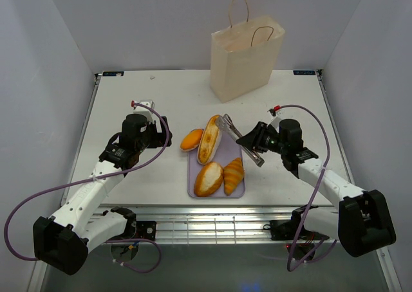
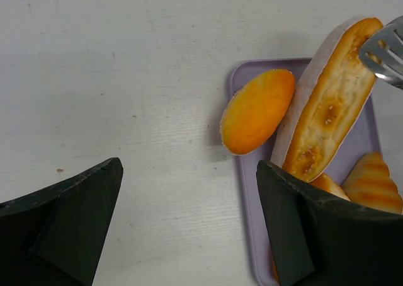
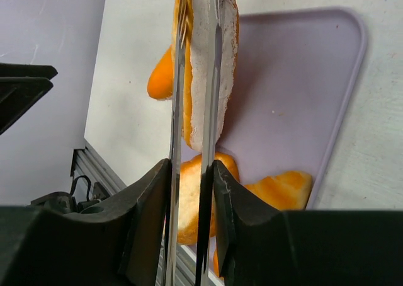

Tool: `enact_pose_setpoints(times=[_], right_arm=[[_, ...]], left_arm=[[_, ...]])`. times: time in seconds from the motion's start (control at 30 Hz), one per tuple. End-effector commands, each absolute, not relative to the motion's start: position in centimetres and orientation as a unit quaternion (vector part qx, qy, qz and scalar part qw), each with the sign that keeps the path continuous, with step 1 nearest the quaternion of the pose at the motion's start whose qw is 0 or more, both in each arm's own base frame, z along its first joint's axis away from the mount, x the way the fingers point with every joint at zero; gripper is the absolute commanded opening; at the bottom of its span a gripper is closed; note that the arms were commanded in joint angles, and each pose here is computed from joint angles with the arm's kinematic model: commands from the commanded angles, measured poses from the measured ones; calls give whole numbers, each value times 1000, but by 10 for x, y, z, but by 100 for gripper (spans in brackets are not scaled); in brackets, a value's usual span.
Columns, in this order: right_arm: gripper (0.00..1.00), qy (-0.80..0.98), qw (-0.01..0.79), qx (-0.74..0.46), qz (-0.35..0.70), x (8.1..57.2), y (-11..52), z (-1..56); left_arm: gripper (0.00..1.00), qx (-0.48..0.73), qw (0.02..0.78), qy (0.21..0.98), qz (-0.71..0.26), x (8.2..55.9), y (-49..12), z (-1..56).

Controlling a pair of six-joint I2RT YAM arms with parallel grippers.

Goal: Place the fake bread into the paper bag

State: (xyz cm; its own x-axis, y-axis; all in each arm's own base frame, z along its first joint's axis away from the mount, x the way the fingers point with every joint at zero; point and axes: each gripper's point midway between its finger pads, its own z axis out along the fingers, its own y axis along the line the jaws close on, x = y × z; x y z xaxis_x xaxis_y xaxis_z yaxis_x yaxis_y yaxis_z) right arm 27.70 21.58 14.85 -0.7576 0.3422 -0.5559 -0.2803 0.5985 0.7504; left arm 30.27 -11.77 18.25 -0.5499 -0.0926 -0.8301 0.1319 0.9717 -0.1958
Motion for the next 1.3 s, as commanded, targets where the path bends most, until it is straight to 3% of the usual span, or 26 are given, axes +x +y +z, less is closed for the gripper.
enact_pose_setpoints(times=[0.0, 0.27, 0.87, 1.27], right_arm=[[21, 807, 405, 6, 431, 288, 209, 185], [20, 800, 427, 7, 422, 279, 200, 203], [20, 750, 523, -42, 403, 288, 193, 310], [20, 686, 593, -57, 417, 325, 204, 421]], left_arm=[[98, 9, 500, 856, -128, 305, -120, 207], [98, 11, 496, 859, -129, 306, -120, 204], [98, 10, 496, 860, -124, 306, -119, 203], [98, 8, 497, 859, -120, 307, -117, 202]])
